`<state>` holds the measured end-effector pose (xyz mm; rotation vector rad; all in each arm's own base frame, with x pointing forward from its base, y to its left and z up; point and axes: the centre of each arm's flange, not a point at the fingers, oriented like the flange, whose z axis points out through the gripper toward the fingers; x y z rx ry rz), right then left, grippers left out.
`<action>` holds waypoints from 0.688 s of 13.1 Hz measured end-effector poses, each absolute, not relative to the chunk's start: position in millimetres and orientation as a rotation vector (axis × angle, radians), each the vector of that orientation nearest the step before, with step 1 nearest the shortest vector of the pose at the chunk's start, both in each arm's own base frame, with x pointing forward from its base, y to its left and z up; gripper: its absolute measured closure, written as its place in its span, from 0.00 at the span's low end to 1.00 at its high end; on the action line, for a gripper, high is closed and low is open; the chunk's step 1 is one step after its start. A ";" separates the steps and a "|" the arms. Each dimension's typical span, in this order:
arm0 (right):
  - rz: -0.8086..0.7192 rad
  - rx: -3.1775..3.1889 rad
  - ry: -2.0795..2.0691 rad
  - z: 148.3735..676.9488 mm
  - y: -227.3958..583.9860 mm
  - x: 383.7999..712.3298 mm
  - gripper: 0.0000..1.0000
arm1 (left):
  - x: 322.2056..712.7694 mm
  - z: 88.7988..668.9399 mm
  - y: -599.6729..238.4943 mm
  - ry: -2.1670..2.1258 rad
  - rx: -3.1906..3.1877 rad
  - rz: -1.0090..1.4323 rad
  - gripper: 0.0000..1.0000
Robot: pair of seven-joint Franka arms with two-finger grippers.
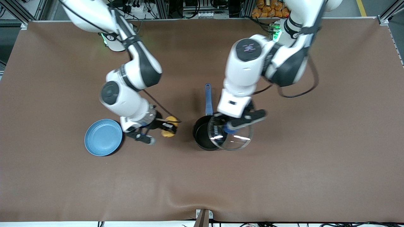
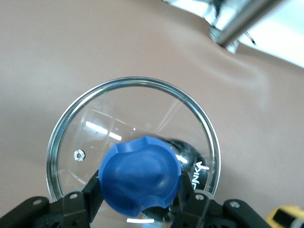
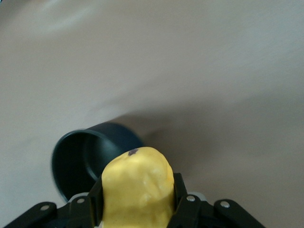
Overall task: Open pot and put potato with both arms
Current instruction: 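Lift the lid off with the left gripper while the right gripper carries the potato, then lower the potato into the pot while the left gripper sets the lid down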
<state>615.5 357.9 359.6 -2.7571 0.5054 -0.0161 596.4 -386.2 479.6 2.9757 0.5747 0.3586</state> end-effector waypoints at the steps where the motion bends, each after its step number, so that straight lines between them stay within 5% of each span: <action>1: -0.030 -2.757 0.478 359.3 378.6 614.2 0.42 | 602.0 483.9 -360.4 0.566 2.995 0.350 0.34; 9: -0.311 -2.870 0.129 302.3 483.7 620.0 0.42 | 592.0 462.4 -160.3 0.264 3.105 0.141 0.34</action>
